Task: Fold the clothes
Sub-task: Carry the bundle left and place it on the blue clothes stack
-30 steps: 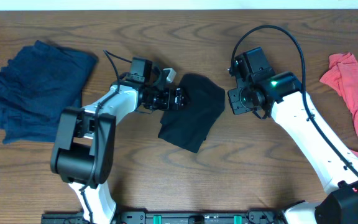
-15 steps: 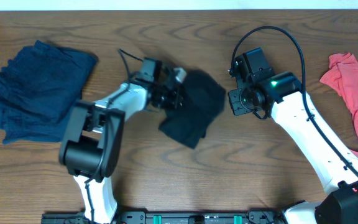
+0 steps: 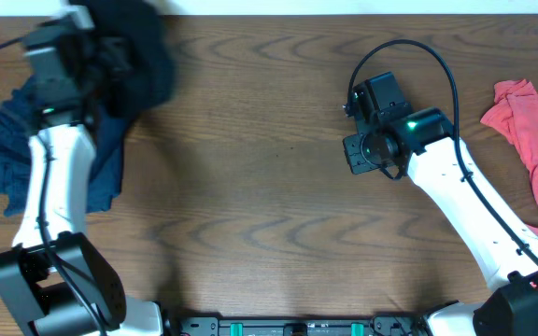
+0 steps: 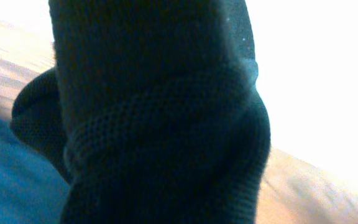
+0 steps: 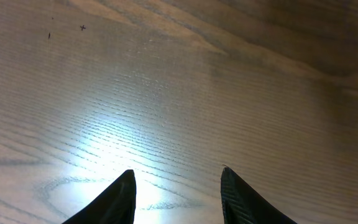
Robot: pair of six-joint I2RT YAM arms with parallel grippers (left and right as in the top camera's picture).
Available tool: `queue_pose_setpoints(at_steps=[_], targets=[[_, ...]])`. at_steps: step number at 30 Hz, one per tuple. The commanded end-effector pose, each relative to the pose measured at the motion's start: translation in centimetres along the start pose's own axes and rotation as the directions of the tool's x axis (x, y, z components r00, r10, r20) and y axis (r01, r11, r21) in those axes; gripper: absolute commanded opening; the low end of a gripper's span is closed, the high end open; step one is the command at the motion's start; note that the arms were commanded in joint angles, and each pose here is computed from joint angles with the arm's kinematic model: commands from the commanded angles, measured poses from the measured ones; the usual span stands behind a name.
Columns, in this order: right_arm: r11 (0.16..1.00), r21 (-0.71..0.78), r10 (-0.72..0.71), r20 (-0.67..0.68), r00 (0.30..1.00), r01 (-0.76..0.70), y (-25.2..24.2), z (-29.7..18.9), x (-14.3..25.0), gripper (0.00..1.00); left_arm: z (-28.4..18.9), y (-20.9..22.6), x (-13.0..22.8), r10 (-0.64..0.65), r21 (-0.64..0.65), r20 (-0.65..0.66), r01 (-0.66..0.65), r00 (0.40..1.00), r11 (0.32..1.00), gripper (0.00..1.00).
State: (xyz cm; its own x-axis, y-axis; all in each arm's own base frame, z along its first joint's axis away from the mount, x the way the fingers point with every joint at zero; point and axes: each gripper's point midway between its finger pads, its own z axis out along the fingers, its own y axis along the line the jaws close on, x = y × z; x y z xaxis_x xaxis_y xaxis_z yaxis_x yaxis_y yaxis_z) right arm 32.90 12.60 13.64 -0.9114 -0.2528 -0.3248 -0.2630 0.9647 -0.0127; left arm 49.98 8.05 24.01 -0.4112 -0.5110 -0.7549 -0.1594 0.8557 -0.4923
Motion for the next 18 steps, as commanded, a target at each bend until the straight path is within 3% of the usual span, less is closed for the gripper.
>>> queue_pose_setpoints(at_steps=[1,10,11,13,14,18], targets=[[1.000,0.003,0.023,0.026,0.999,-0.023,-0.4,-0.8,-0.4,0.43,-0.5,4.7,-2.0,-0.060,-0.112,0.070,0.068,0.996,0.991,0.06],[1.000,0.003,0.023,0.025,0.999,-0.023,-0.4,-0.8,-0.4,0.43,-1.8,16.8,-2.5,-0.166,-0.332,0.128,0.199,0.978,0.922,0.08],[1.000,0.003,0.022,0.024,0.999,-0.023,-0.4,-0.8,-0.3,0.43,-2.2,18.4,-2.4,-0.179,-0.362,0.134,0.216,0.975,0.907,0.24],[1.000,0.004,0.022,0.017,1.000,-0.022,-0.4,-0.8,-0.2,0.43,-3.1,20.8,-2.2,-0.203,-0.403,0.148,0.246,0.968,0.881,0.79],[1.000,0.005,0.021,0.013,1.000,-0.021,-0.4,-0.8,-0.1,0.43,-3.8,21.9,-2.4,-0.213,-0.419,0.162,0.262,0.964,0.869,0.98],[1.000,0.006,0.024,0.013,1.000,-0.024,-0.5,-0.8,-0.1,0.44,-6.3,23.7,-4.3,-0.220,-0.405,0.222,0.295,0.950,0.865,0.98]])
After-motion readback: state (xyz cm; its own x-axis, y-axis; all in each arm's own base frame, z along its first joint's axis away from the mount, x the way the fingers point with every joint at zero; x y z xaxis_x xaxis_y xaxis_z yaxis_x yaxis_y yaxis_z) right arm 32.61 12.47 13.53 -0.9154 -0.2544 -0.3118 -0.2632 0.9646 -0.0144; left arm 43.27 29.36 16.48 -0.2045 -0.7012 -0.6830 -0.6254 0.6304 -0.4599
